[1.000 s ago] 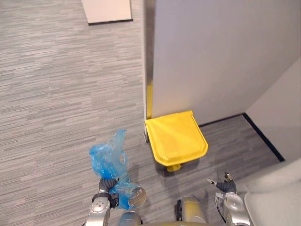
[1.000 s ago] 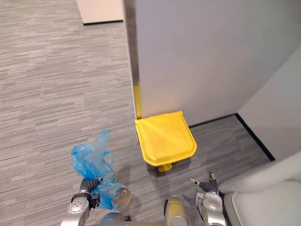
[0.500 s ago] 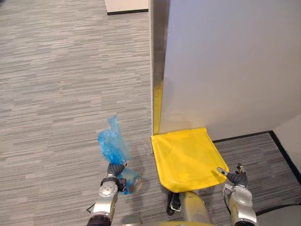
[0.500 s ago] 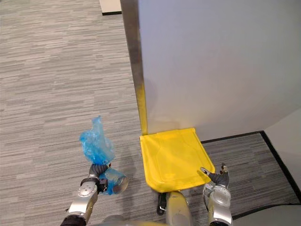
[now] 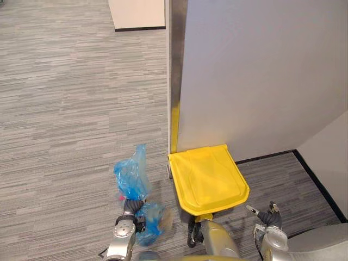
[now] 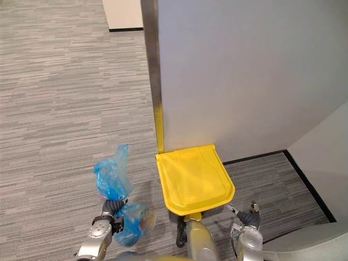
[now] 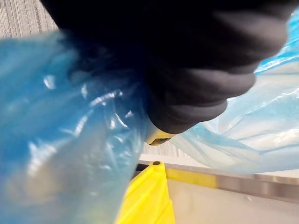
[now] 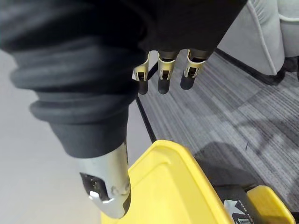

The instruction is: Gather rubbish on tea table into small bin, then transfer packed bag to large trash can.

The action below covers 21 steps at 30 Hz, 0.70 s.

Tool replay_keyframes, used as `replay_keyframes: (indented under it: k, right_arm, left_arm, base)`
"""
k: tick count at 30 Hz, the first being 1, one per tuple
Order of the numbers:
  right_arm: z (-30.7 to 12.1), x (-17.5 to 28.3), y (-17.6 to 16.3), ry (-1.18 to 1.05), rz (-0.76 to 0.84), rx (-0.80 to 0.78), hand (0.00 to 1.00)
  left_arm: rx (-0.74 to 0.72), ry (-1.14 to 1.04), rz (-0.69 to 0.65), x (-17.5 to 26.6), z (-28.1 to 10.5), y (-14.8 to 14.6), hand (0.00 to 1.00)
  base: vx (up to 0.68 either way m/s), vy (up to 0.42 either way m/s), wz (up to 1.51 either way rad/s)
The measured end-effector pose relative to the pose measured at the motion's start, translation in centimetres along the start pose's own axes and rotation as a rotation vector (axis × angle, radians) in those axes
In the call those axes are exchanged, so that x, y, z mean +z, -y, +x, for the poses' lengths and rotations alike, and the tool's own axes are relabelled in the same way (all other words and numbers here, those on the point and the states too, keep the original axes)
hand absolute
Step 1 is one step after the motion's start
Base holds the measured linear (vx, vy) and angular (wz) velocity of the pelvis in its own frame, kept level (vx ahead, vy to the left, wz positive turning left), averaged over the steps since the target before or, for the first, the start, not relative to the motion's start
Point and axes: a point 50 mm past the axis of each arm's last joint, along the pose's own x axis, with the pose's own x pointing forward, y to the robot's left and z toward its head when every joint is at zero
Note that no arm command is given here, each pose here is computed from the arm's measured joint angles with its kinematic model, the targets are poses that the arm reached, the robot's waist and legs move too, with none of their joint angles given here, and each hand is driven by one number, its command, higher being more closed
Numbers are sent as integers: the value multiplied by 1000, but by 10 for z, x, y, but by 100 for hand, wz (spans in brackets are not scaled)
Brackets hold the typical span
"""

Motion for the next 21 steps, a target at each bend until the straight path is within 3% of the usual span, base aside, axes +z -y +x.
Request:
replay_keyframes:
  k: [12, 14, 21]
  right_arm:
    - [-6, -10, -16, -24, -53, 85, 0]
    - [1, -10, -13, -38, -88, 83, 0]
    - [11, -16, -8, -92, -132, 73, 0]
  left_arm:
    - [28, -34, -1, -12, -7, -9, 100]
    - [1, -65, -36, -18, -10, 5, 100]
    - [-3, -78, -50, -18, -6, 6, 100]
  base:
    - [-210, -77, 0]
    - [-15, -218, -30]
    - [-24, -65, 5]
